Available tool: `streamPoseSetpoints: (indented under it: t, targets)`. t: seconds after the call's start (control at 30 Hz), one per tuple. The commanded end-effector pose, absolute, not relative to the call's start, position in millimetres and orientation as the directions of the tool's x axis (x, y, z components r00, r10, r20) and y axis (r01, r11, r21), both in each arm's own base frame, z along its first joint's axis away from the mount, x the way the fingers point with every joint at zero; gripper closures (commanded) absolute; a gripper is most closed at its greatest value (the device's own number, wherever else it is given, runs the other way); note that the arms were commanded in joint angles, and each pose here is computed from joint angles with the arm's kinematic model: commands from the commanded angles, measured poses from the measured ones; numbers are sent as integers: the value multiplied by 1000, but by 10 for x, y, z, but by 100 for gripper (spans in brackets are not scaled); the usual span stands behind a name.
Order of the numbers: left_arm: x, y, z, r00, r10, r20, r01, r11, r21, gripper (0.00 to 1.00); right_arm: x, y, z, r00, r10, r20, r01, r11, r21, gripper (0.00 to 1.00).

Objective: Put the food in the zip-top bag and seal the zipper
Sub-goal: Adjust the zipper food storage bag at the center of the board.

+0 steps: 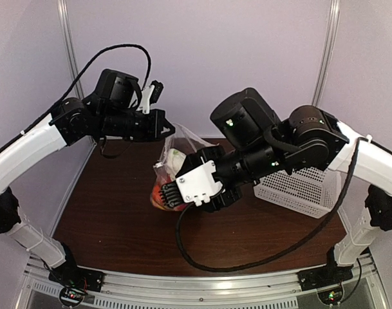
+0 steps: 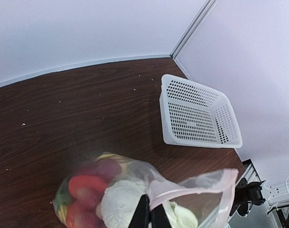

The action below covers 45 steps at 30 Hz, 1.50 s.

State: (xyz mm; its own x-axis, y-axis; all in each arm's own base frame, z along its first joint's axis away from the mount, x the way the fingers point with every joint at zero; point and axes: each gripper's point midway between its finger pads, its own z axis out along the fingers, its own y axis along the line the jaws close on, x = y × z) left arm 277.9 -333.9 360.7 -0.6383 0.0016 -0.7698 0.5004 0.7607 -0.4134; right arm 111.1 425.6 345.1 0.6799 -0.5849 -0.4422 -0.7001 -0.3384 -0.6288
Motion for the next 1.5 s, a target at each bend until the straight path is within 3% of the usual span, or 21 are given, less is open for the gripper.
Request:
streamPoseSetpoints:
  t: [0.0,0.1,0.33,0.67,0.97,1.23,1.47]
  targets:
    - [2834,-3495,3446,-653,6,-758,519,733,-441,100,1357,4281,3044,661,-696,-282,-671,-379,-637,41]
    - [2842,-3569,3310,-638,70,-767,562,724,-401,100,1524,4166,2715,631,-748,-208,-686,-412,-599,45]
    - [2801,-3624,3284,-605,126,-786,623,689,-369,100,1848,3817,2694,572,-762,-303,-762,-357,-540,47]
    - [2766,-3591,3321,-600,124,-790,629,684,-370,100,1962,3554,2347,589,-769,-249,-749,-405,-524,49]
    - [2771,-3620,3276,-605,135,-785,632,681,-370,100,2029,3621,2139,597,-772,-218,-740,-426,-520,58]
    - [2772,-3627,3241,-610,150,-778,635,680,-367,100,2159,3639,1947,590,-792,-160,-725,-432,-537,73]
    - [2780,-3631,3239,-611,155,-776,639,676,-368,100,2355,3584,2018,572,-813,-105,-659,-380,-649,90]
